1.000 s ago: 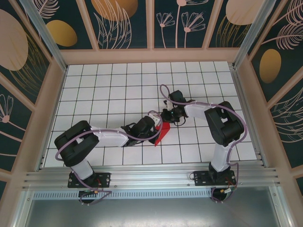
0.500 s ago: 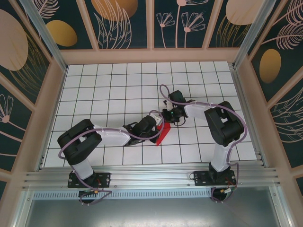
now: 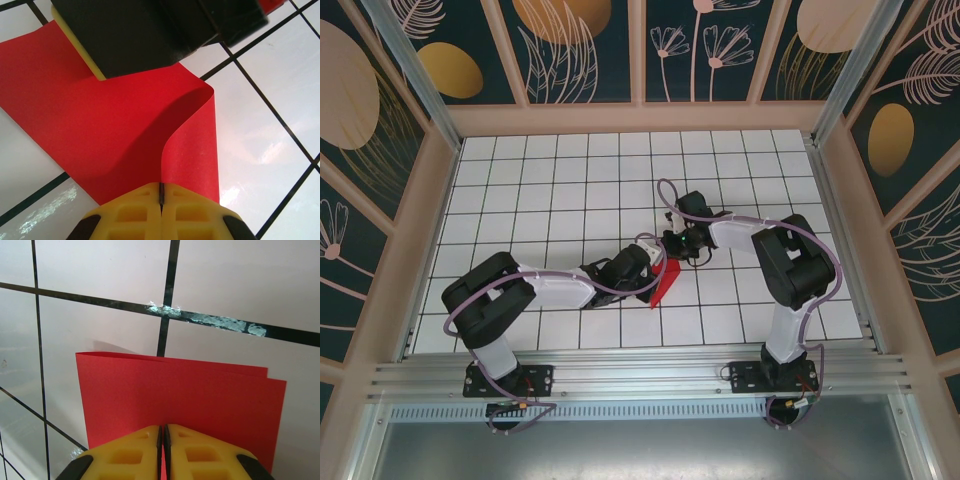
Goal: Fold a paper plane with a square sheet of paper (pick it up from the middle)
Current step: Third fold the triangle at the center of the table.
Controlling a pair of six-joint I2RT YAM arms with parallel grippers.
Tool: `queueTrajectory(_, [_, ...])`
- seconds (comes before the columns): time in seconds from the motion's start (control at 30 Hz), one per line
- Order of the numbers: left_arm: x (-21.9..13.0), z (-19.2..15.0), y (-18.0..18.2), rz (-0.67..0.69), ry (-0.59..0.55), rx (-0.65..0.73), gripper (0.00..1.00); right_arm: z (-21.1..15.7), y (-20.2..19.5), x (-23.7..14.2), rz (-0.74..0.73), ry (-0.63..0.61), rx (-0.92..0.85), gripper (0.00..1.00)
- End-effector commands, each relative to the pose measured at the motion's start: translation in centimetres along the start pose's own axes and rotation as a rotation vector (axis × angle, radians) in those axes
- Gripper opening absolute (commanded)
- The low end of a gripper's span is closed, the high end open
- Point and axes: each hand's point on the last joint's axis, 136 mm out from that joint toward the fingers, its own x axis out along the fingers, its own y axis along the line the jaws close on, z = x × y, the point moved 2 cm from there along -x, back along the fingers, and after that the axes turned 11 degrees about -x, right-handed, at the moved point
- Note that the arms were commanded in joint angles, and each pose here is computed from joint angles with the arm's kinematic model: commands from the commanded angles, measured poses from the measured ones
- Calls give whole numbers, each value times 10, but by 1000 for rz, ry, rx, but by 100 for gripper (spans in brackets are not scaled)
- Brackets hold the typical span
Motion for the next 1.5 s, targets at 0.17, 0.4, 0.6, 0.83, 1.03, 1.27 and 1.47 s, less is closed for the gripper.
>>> queueTrajectory(0.17, [0,-9,-2,-54,32,-73,0,-16,-6,9,-39,62,24,14])
queueTrajectory(0.4, [-1,-9,5,-27,10,-96,0,-18,-7,10,-37,66,27,14])
queueTrajectory(0.6, [-1,-3,5,-14,-15,-70,1,-17,-6,10,-35,64,25,14])
queueTrajectory(0.83, [-1,5,0,-15,-30,-32,2,-19,-7,10,-37,69,28,14])
queueTrajectory(1.03, [-1,8,-4,-40,-37,-24,4,-21,-7,10,-35,69,30,14])
queueTrajectory(1.27, [3,5,2,-1,-19,-22,3,-20,-7,10,-35,67,33,14])
queueTrajectory(1.47, [4,0,6,8,-16,-28,3,-21,-7,10,-35,67,33,14])
